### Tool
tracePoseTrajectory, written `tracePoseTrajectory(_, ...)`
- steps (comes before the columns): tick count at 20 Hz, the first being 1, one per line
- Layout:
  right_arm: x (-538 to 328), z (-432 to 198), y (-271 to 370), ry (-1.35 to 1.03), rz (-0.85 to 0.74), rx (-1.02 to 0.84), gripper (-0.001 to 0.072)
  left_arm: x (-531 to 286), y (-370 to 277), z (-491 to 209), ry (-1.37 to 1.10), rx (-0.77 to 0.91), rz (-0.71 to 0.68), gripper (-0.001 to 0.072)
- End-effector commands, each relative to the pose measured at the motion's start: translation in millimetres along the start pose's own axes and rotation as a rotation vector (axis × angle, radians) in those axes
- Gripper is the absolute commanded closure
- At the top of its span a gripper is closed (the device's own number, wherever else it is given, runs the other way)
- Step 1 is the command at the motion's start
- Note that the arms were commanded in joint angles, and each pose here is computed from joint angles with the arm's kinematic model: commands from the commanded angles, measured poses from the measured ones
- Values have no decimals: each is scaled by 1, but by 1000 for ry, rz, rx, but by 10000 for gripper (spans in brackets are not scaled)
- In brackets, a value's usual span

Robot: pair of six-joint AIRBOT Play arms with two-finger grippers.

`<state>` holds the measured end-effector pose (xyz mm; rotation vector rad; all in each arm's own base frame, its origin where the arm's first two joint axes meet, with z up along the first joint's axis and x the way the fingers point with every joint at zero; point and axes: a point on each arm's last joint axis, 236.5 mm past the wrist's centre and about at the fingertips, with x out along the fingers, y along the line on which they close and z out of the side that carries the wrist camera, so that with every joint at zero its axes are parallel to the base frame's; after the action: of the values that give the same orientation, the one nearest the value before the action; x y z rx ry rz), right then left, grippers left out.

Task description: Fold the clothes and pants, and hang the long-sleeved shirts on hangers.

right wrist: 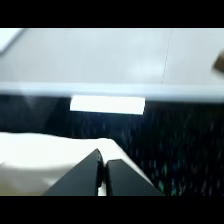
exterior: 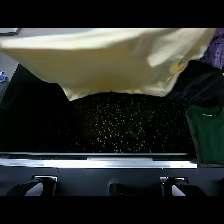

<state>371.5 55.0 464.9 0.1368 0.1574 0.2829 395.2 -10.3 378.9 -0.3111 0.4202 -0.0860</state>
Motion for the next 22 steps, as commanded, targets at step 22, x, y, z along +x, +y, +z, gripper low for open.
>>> tracePoseTrajectory(22,179,-313,-102,785,-245,548,683,215,124,-261,644,19,276,696)
